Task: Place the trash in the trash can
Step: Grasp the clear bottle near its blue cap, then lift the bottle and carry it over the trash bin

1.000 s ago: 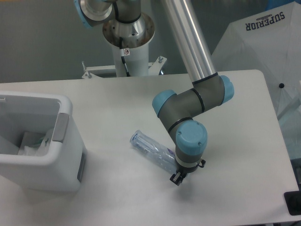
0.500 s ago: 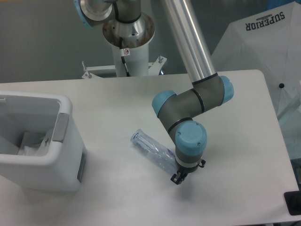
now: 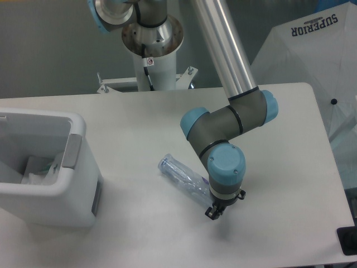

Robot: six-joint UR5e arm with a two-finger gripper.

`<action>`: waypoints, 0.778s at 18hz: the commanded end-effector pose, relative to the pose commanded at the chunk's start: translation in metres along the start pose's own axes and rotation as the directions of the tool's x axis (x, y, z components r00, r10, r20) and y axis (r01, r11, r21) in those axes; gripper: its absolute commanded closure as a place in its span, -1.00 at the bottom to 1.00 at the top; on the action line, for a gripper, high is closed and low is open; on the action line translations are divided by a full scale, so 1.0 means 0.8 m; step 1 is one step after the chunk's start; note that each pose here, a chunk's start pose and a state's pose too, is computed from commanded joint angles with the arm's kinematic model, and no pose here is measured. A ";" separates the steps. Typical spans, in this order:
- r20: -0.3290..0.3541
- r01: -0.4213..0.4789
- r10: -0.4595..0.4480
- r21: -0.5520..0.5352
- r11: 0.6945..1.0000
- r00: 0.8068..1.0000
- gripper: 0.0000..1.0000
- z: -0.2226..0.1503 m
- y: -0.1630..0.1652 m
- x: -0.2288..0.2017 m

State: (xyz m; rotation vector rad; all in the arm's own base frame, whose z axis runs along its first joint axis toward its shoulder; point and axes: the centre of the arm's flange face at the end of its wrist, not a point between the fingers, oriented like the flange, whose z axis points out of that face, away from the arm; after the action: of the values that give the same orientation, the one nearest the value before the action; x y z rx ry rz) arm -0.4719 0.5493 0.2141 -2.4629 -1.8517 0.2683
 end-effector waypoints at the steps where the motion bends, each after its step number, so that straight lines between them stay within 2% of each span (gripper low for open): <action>1: -0.005 0.000 0.000 0.008 1.000 1.000 0.74 -0.006 -0.002 0.001; 6: -0.059 -0.009 0.013 0.076 0.997 0.998 0.74 -0.065 -0.011 0.021; 9: -0.119 -0.012 0.026 0.121 0.993 0.993 0.74 -0.116 -0.010 0.032; 11: -0.186 -0.004 0.031 0.145 0.989 0.982 0.74 -0.153 -0.013 0.034; 14: -0.287 0.006 0.049 0.186 0.982 0.957 0.74 -0.214 -0.017 0.038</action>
State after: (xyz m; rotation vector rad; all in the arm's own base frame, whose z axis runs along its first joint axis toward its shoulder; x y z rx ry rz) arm -0.4481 0.5932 0.3811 -2.2573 -1.6034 0.0685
